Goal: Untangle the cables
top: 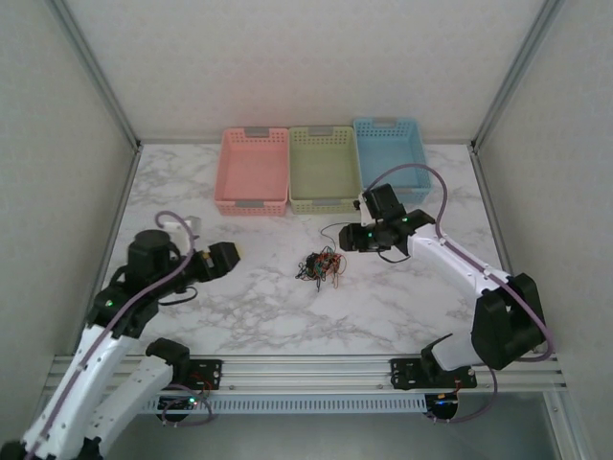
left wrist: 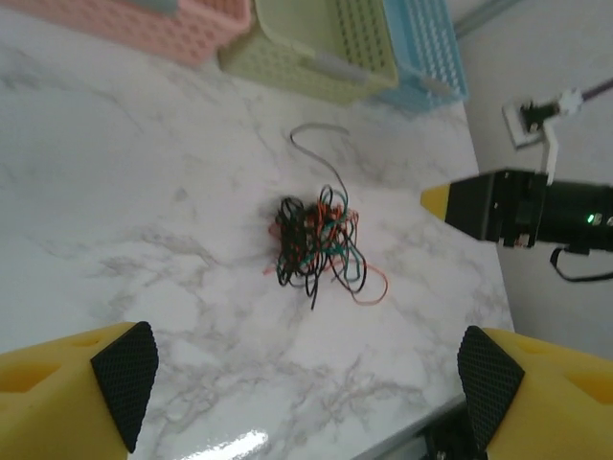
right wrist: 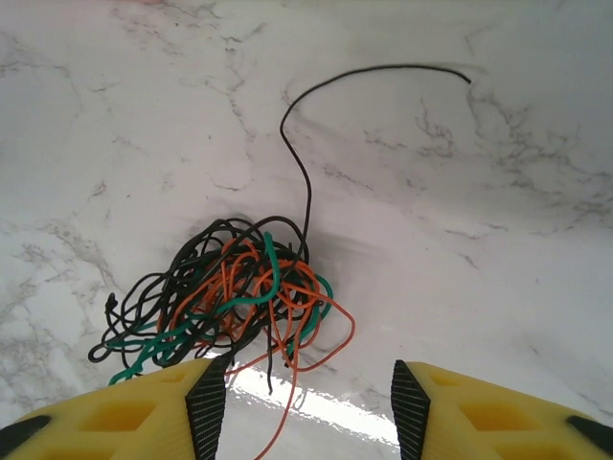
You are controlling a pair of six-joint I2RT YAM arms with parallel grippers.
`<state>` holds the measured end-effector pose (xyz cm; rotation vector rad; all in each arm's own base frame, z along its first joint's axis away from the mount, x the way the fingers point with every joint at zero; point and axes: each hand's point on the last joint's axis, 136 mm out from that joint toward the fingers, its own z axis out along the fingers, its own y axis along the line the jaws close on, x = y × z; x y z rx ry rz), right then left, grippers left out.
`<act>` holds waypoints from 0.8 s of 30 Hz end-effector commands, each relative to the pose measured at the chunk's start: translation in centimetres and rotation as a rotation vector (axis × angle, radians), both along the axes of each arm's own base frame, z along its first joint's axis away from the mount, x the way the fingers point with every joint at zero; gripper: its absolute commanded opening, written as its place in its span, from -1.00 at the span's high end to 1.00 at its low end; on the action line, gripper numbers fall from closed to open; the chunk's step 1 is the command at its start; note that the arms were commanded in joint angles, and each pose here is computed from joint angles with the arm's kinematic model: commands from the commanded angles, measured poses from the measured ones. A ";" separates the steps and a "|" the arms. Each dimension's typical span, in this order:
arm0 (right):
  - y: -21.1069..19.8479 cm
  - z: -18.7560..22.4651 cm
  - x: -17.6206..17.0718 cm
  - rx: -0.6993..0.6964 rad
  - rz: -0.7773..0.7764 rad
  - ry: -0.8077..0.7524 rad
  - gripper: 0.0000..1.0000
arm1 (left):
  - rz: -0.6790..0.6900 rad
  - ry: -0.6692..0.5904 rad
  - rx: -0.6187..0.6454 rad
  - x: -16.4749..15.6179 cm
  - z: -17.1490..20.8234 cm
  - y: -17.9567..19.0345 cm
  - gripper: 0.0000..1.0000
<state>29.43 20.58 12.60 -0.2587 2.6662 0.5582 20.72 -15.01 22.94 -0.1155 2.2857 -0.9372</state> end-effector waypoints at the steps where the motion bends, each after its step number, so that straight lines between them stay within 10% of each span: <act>1: 1.2 -1.0 0.1 0.081 -0.012 0.036 0.01 | -0.016 0.002 0.016 1.8 -2.0 -3.6 -0.70; 11: -0.2 -5.5 0.1 0.022 -0.005 0.092 0.28 | -0.191 0.074 0.052 4.8 -6.8 -14.4 -0.70; 24: 0.7 -9.3 0.3 0.002 0.110 0.155 0.34 | -0.203 0.169 0.071 6.7 -10.9 -17.5 -0.46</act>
